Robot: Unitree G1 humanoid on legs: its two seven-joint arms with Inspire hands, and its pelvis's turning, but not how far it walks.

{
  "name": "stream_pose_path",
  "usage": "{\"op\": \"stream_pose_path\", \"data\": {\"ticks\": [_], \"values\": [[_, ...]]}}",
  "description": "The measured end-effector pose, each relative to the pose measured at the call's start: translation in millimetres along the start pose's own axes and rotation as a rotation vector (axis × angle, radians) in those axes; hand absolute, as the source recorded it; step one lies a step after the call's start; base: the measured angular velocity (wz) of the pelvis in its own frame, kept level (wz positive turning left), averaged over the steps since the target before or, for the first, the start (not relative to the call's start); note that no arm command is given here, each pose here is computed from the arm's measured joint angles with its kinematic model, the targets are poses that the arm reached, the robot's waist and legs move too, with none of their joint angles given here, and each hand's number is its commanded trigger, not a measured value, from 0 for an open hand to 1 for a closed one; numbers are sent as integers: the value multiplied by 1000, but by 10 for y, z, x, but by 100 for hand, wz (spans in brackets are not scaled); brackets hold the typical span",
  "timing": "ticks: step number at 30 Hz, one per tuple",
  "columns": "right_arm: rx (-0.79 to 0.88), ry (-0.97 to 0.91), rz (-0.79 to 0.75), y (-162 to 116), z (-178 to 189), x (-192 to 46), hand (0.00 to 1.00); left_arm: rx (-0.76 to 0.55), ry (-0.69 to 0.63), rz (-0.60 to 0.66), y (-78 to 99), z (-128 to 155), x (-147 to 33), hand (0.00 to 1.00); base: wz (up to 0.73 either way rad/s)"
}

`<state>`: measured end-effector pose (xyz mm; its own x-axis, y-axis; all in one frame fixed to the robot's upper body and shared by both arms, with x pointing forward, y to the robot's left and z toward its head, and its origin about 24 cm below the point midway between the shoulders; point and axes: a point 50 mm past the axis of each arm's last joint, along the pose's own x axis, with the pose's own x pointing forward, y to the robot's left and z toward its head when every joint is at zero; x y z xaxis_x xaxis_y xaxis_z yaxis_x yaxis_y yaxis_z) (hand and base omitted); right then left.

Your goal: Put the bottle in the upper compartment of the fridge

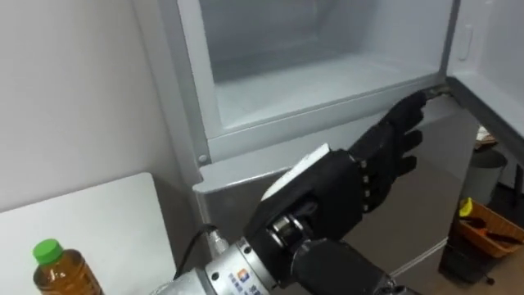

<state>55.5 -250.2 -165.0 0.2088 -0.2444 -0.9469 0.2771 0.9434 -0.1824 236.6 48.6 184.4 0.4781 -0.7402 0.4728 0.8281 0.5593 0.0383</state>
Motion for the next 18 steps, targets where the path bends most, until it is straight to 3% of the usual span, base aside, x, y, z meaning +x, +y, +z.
{"op": "stream_pose_path", "data": {"ticks": [6, 18], "values": [[-36, -66, 8, 62, 83, -1, 0, 46, -51, 101, 147, 123, -69, 0, 9], [-87, -53, -51, 48, -59, -16, 0, 214, -181, 451, 429, 514, -611, 0, 22]]}}
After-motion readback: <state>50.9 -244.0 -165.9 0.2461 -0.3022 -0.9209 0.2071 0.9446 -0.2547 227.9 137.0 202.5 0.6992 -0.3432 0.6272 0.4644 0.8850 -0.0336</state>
